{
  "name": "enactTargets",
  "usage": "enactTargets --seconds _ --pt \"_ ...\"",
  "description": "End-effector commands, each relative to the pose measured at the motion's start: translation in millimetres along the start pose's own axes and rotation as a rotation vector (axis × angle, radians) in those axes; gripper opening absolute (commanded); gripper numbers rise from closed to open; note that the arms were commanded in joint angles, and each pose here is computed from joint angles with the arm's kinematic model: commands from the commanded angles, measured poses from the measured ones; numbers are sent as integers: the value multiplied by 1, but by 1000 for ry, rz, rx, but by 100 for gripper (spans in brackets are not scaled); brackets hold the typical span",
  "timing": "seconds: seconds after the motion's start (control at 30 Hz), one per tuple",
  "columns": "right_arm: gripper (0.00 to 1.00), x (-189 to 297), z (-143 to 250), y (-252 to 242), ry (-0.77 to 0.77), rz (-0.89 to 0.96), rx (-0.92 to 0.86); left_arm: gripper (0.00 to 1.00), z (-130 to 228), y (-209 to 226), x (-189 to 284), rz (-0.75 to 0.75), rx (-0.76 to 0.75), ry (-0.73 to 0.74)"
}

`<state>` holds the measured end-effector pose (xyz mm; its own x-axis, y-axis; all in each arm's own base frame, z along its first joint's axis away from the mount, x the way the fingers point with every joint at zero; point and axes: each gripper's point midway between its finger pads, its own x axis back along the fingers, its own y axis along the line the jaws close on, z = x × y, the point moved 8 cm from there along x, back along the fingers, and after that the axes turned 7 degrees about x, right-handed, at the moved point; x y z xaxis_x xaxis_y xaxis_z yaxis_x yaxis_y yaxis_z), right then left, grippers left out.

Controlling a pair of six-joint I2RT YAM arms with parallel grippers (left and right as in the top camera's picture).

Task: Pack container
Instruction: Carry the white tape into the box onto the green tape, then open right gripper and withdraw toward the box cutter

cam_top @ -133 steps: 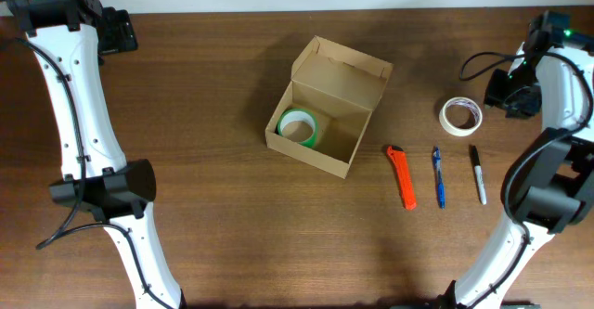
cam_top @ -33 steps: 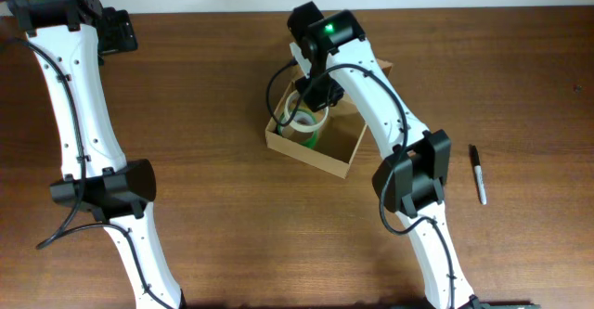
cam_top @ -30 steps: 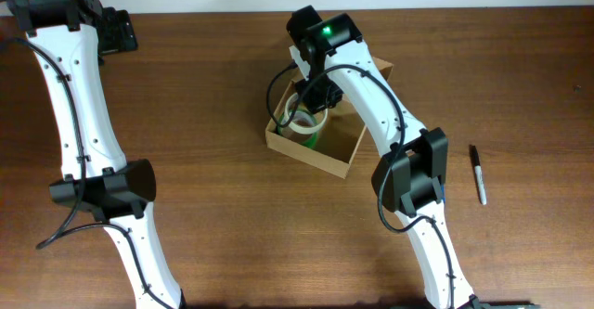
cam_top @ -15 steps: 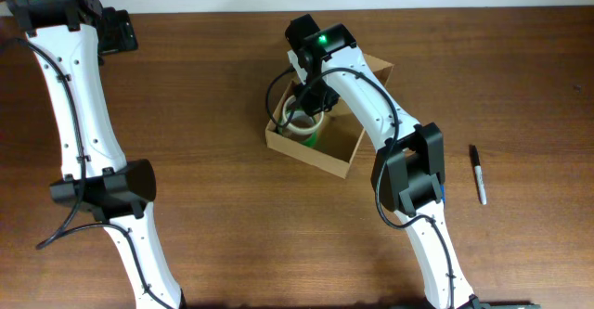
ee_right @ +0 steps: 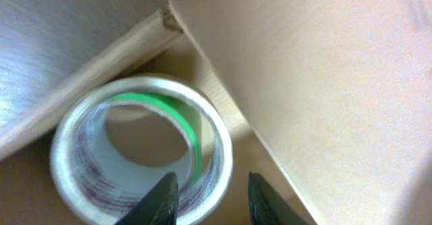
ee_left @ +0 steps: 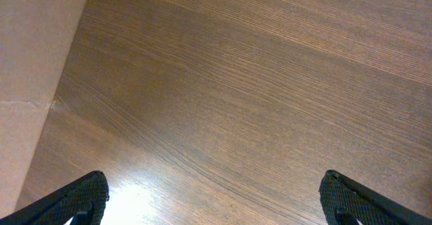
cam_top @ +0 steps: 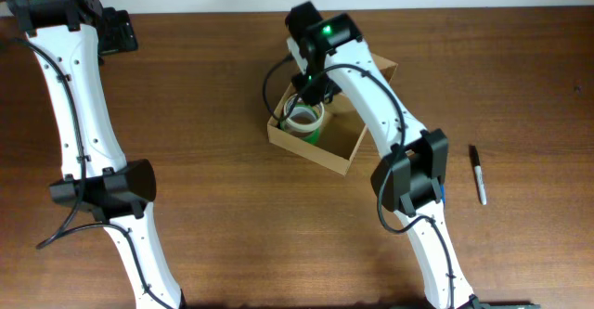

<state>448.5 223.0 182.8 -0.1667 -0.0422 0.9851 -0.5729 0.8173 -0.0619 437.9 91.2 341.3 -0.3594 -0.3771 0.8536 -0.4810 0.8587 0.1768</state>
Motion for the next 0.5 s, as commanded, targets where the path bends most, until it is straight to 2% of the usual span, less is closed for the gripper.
enactTargets --seconds 0.0,0.3,0.47 --pt "37 93 -4 -10 -214 81 -21 100 0 2 3 1 -4 -7" --pt "40 230 54 -35 -424 284 -105 100 0 2 3 1 -4 -7" --pt "39 265 117 -83 -440 352 -256 100 0 2 3 1 -4 -7"
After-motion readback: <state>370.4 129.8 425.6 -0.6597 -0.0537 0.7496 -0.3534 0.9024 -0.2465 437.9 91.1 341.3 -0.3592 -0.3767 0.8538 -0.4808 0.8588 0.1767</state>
